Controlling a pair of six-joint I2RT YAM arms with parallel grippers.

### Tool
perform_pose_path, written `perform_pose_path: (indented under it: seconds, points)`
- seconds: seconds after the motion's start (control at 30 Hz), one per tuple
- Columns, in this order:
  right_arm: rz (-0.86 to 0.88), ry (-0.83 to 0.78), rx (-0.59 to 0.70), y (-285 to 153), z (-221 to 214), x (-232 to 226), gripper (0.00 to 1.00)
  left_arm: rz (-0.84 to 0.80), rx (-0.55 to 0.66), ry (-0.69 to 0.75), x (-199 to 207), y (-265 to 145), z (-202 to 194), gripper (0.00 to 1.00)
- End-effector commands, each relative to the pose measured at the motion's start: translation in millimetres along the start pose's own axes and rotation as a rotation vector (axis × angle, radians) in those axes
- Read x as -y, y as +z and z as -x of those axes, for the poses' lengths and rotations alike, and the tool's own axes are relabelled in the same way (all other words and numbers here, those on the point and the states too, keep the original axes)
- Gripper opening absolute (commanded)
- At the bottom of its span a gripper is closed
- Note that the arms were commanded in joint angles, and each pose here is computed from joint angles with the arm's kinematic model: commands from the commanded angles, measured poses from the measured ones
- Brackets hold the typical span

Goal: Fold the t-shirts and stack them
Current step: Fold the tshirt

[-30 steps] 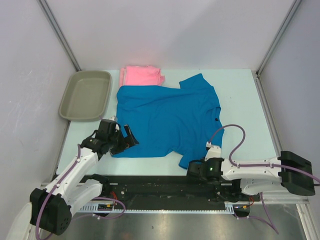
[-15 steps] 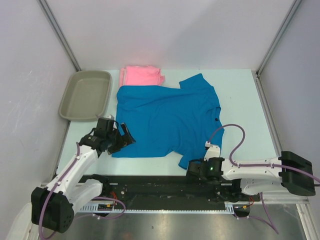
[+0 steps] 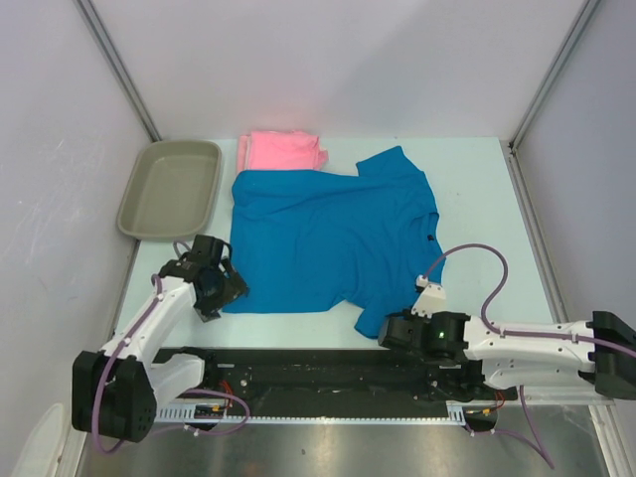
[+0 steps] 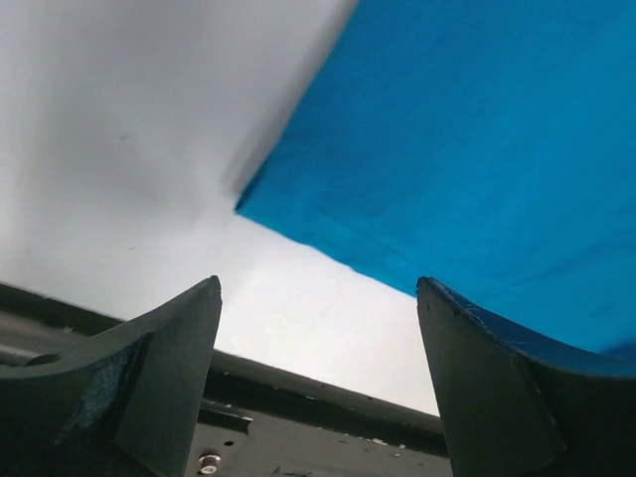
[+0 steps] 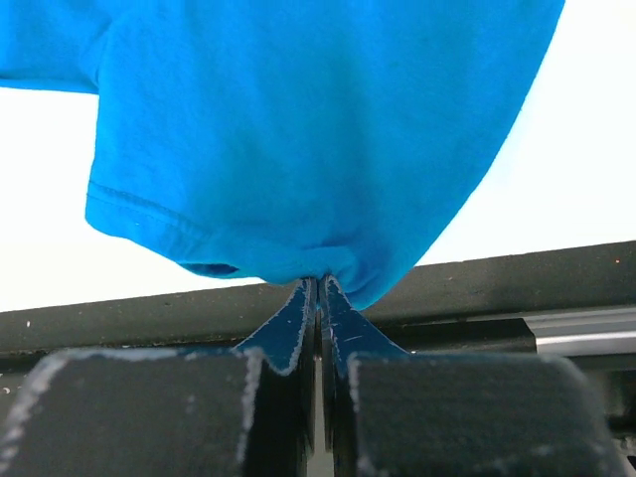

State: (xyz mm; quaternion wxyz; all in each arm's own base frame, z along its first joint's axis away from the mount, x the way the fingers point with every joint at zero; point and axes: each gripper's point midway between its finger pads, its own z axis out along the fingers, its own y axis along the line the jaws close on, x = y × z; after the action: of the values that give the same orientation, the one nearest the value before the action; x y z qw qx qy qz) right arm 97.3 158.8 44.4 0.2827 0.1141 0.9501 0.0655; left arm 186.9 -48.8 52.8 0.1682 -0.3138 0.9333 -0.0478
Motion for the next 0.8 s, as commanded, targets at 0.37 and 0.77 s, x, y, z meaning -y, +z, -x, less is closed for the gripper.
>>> perform_pose_path:
  seconds: [0.37, 0.77]
  points:
    - [0.100, 0.003, 0.086, -18, 25, -5, 0.00, 0.216, 0.014, -0.101, -28, 29, 5, 0.74]
    - [0.105, 0.022, 0.083, -22, 26, 5, 0.00, 0.271, 0.070, -0.076, -27, 41, 27, 0.35]
